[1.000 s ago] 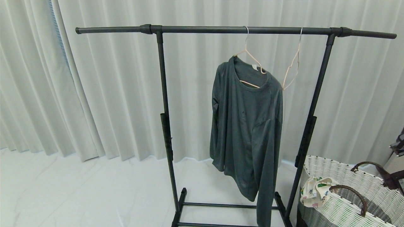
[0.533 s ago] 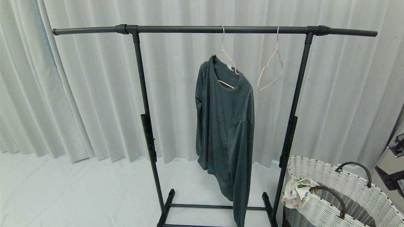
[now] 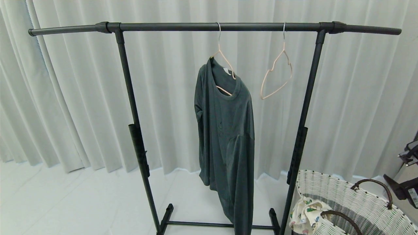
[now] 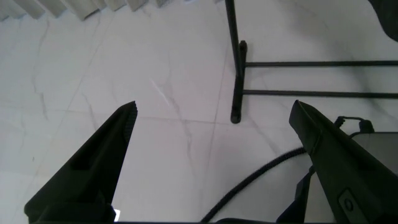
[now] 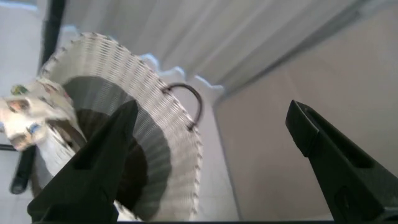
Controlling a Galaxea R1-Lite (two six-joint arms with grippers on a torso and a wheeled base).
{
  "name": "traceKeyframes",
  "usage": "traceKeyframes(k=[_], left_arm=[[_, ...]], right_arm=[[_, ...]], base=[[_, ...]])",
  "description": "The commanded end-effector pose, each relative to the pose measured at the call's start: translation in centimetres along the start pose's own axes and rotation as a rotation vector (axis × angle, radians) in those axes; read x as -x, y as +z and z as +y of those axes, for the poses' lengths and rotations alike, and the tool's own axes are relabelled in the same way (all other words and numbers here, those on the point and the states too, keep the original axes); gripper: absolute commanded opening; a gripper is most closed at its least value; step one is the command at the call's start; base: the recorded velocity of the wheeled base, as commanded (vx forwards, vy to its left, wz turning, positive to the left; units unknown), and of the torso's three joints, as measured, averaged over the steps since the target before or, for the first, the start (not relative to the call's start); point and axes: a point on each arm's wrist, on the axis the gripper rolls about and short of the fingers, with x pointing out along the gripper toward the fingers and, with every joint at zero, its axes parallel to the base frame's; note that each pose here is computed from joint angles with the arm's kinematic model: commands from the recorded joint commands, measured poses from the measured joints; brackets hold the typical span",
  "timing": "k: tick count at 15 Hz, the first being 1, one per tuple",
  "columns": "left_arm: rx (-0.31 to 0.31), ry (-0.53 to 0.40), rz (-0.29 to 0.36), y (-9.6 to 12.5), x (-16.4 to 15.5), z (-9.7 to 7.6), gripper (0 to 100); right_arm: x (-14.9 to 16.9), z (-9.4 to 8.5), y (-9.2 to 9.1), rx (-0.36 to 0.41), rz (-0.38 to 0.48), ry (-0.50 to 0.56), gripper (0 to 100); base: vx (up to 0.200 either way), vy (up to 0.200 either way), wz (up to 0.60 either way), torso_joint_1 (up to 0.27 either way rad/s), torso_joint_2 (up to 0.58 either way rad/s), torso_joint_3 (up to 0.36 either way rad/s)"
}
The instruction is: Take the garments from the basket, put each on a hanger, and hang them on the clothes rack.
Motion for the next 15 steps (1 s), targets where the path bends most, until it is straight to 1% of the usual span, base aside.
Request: traceKeyframes(k=[1, 2, 5, 7, 8, 9, 11, 13, 15], left_arm=[[-0.001, 0.0, -0.001, 0.0, 0.0, 0.0, 100], [0.0, -0.001, -0.004, 0.0, 0.0, 0.0, 100], [-0.019, -0.026, -0.018, 0.0, 0.1, -0.1, 100], [-0.034, -0.048, -0.033, 0.0, 0.2, -0.2, 100], [-0.041, -0.055, -0.038, 0.0, 0.2, -0.2, 100], [-0.041, -0.051, -0.041, 0.0, 0.2, -0.2, 100], [-0.034, -0.04, -0.06, -0.1, 0.4, -0.1, 100], [-0.03, -0.037, -0.079, -0.1, 0.5, -0.1, 100], [-0.029, -0.035, -0.084, -0.1, 0.6, -0.1, 100]], right_arm=[[-0.1, 0.5, -0.6, 0.011, 0.005, 0.054, 100], [-0.2, 1.0, -1.2, 0.022, 0.011, 0.106, 100], [-1.9, 2.9, -1.9, 0.053, 0.059, 0.271, 100], [-3.0, 4.3, -2.5, 0.057, 0.111, 0.367, 100], [-3.7, 5.4, -3.1, 0.045, 0.163, 0.425, 100], [-3.9, 5.8, -3.3, 0.041, 0.185, 0.439, 100], [-4.8, 7.5, -4.7, 0.025, 0.302, 0.497, 100], [-5.2, 8.5, -6.3, 0.025, 0.404, 0.53, 100], [-6.0, 9.3, -7.0, 0.011, 0.464, 0.542, 100]], base=[[0.2, 0.0, 0.0, 0.002, 0.01, -0.002], [0.2, 0.0, 0.0, 0.002, 0.0, -0.007], [0.0, 0.0, 0.0, 0.0, 0.0, 0.0], [0.0, 0.0, 0.0, 0.0, 0.0, 0.0], [0.0, 0.0, 0.0, 0.0, 0.0, 0.0], [0.0, 0.0, 0.0, 0.0, 0.0, 0.0], [0.0, 0.0, 0.0, 0.0, 0.0, 0.0], [0.0, 0.0, 0.0, 0.0, 0.0, 0.0], [0.0, 0.0, 0.0, 0.0, 0.0, 0.0]])
